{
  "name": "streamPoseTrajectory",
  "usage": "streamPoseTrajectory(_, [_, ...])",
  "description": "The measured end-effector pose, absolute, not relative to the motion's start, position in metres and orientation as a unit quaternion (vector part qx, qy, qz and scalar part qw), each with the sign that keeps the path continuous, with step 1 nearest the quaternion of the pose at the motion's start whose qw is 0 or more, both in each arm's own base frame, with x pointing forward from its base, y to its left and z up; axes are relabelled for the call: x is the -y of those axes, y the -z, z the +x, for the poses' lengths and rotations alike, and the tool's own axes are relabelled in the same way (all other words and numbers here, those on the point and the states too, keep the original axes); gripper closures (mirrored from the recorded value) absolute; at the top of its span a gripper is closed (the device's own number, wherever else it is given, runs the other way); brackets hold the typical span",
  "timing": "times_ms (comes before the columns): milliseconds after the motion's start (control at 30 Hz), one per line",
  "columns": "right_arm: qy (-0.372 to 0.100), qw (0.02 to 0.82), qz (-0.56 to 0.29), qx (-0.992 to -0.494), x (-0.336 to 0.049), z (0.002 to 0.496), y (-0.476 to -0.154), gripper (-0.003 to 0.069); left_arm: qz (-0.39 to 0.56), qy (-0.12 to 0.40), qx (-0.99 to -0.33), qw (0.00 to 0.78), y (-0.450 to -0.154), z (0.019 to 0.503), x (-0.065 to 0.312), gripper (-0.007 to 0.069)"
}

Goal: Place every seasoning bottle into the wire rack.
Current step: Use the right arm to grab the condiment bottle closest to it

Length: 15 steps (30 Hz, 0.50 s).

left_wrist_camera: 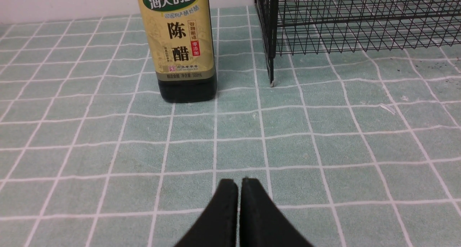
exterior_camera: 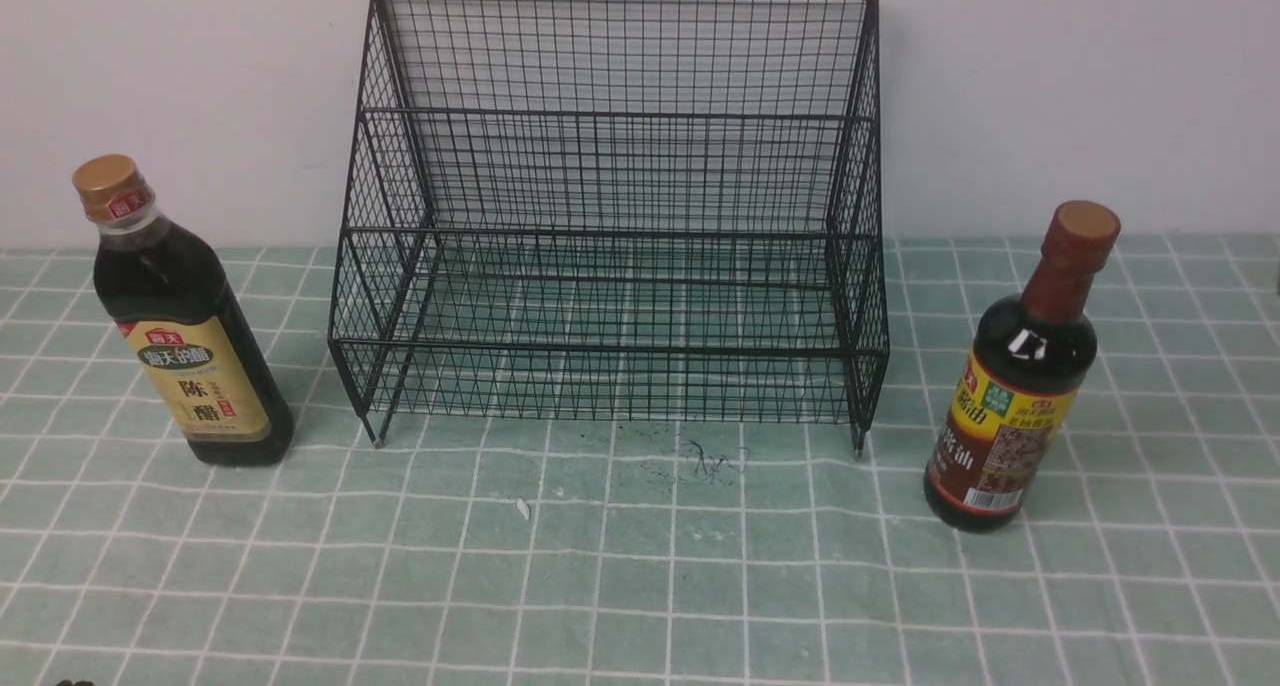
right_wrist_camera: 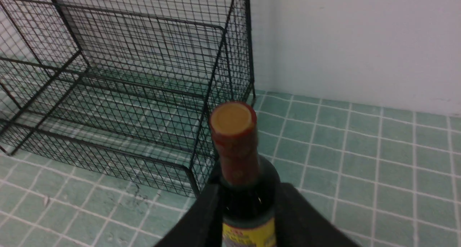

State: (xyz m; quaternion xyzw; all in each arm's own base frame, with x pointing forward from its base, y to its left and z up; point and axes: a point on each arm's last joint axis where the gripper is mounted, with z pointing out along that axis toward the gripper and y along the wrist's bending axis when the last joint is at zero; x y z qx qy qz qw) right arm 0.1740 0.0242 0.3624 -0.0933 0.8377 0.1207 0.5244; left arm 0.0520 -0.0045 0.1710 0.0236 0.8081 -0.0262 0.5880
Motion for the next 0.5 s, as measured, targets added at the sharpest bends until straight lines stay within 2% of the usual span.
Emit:
streamPoseTrajectory(33, [-0.121, 0.524, -0.096, -0.838, -0.024, 0.176, -0.363, 0.0433, 0.024, 0.026, -0.808, 0.588, -0.171, 0.052, 0.004, 0.0631])
streamPoseTrajectory(67, [-0.136, 0.519, -0.097, -0.838, -0.026, 0.189, -0.364, 0.0371, 0.024, 0.026, -0.808, 0.588, -0.171, 0.052, 0.004, 0.0631])
streamPoseTrajectory(200, [-0.159, 0.511, -0.119, -0.837, -0.030, 0.222, -0.362, 0.0212, 0.024, 0.026, -0.808, 0.588, -0.171, 0.052, 0.004, 0.0631])
streamPoseTrajectory(333, [-0.178, 0.503, -0.125, -0.836, -0.033, 0.248, -0.357, 0.0104, 0.024, 0.026, -0.808, 0.588, -0.171, 0.052, 0.004, 0.0631])
streamPoseTrajectory(500, [-0.183, 0.495, -0.128, -0.840, -0.033, 0.266, -0.352, 0.0081, 0.024, 0.026, -0.808, 0.588, -0.171, 0.052, 0.004, 0.0631])
